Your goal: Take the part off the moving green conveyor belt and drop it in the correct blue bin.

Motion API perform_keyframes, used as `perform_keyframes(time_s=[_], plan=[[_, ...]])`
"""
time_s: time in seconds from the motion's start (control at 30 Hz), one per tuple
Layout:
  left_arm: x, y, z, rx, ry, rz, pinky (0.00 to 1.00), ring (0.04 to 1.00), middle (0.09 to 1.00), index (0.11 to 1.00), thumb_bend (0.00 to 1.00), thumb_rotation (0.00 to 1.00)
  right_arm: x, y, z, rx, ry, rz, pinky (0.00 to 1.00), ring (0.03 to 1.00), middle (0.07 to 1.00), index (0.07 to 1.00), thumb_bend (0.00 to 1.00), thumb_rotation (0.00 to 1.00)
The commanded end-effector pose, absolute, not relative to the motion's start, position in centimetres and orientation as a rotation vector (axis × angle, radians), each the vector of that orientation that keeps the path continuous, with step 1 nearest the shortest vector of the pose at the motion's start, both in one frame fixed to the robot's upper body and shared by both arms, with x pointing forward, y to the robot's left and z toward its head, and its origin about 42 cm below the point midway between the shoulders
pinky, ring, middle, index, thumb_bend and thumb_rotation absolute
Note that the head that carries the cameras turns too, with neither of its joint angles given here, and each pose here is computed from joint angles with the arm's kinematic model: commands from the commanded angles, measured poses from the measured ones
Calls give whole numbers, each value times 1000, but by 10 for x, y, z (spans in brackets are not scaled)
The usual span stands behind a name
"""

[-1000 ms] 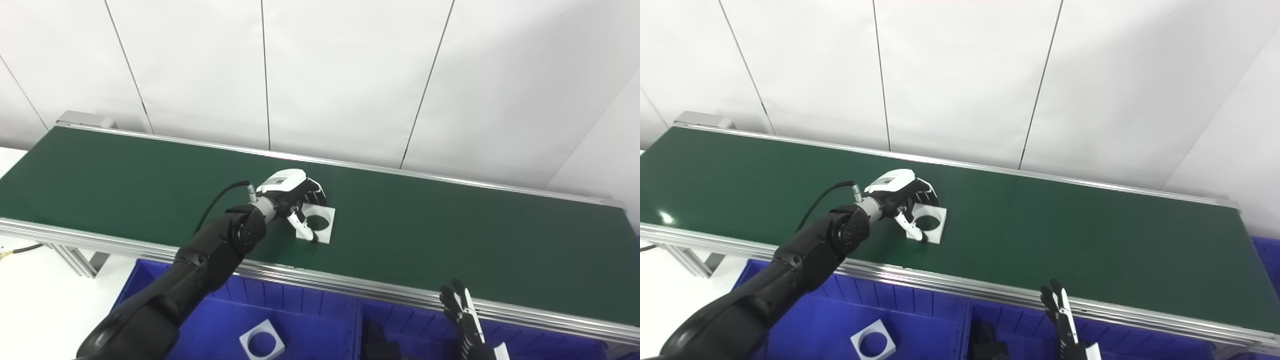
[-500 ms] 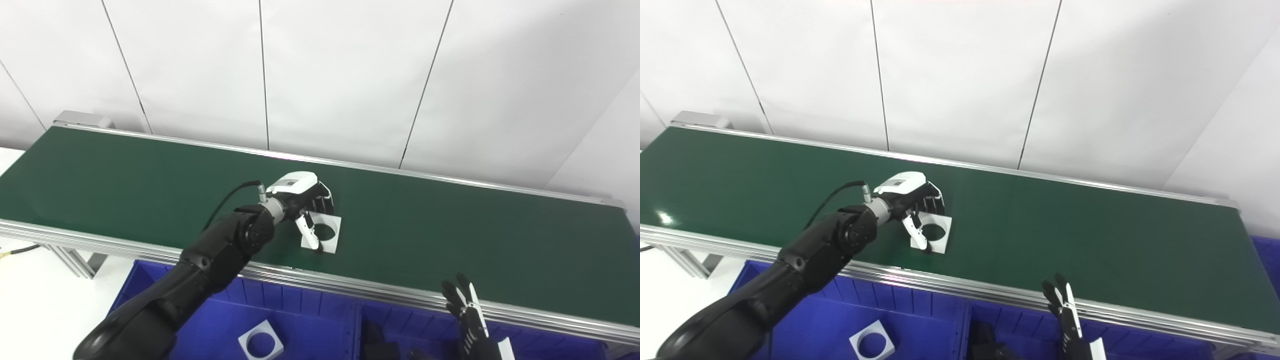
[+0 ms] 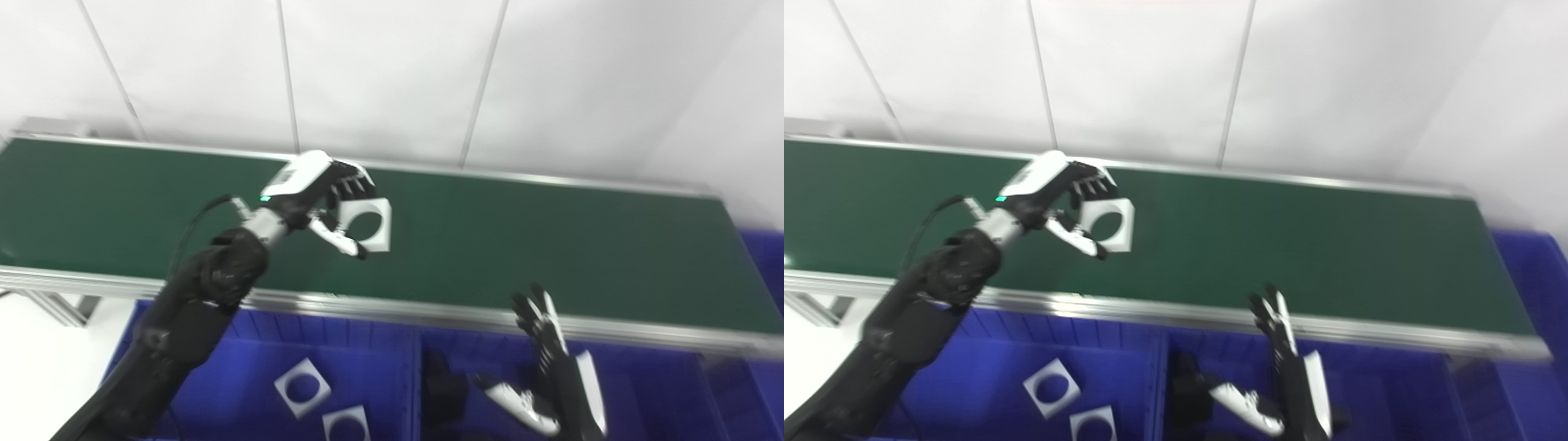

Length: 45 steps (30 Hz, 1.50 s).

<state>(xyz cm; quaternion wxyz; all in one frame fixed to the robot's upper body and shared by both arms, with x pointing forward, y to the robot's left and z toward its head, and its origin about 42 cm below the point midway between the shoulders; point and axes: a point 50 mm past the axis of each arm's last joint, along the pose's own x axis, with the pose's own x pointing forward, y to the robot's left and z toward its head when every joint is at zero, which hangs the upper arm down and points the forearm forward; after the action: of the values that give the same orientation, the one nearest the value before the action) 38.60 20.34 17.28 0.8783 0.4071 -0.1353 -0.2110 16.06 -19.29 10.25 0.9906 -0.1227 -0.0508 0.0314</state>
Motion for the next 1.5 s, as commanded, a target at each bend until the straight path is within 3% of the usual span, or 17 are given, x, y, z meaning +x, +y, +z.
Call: perform_keyframes(time_s=[0.0, 0.4, 0.57, 0.77, 1.07, 1.17, 1.43, 1.47], plan=[[382, 206, 194, 807, -357, -400, 376, 411, 485, 503, 501, 0, 166, -189, 116, -247, -139, 49, 901, 916, 920, 1000, 788, 532], [317, 224, 162, 711, -281, -478, 374, 425, 490, 500, 500, 0, 171, -182, 124, -234, -104, 74, 875, 908, 925, 1000, 797, 526], [293, 229, 148, 704, -182, -532, 316, 387, 474, 517, 496, 0, 171, -183, 123, -245, -95, 80, 862, 908, 923, 1000, 790, 528], [272, 233, 131, 760, -64, -590, 358, 401, 481, 515, 498, 0, 168, -184, 122, -279, -70, 102, 876, 921, 932, 1000, 798, 553], [259, 228, 107, 847, 102, -596, 343, 388, 469, 521, 497, 0, 166, -185, 118, -288, -60, 111, 871, 920, 919, 1000, 794, 522], [258, 226, 100, 884, 144, -594, 422, 405, 468, 519, 499, 0, 165, -184, 116, -287, -61, 105, 877, 915, 912, 996, 792, 516], [254, 216, 88, 944, 302, -515, 356, 390, 467, 530, 498, 0, 160, -187, 113, -285, -51, 130, 924, 934, 924, 1000, 784, 510], [254, 215, 87, 951, 323, -516, 405, 416, 493, 513, 500, 0, 160, -188, 113, -283, -52, 128, 915, 929, 918, 995, 780, 502]])
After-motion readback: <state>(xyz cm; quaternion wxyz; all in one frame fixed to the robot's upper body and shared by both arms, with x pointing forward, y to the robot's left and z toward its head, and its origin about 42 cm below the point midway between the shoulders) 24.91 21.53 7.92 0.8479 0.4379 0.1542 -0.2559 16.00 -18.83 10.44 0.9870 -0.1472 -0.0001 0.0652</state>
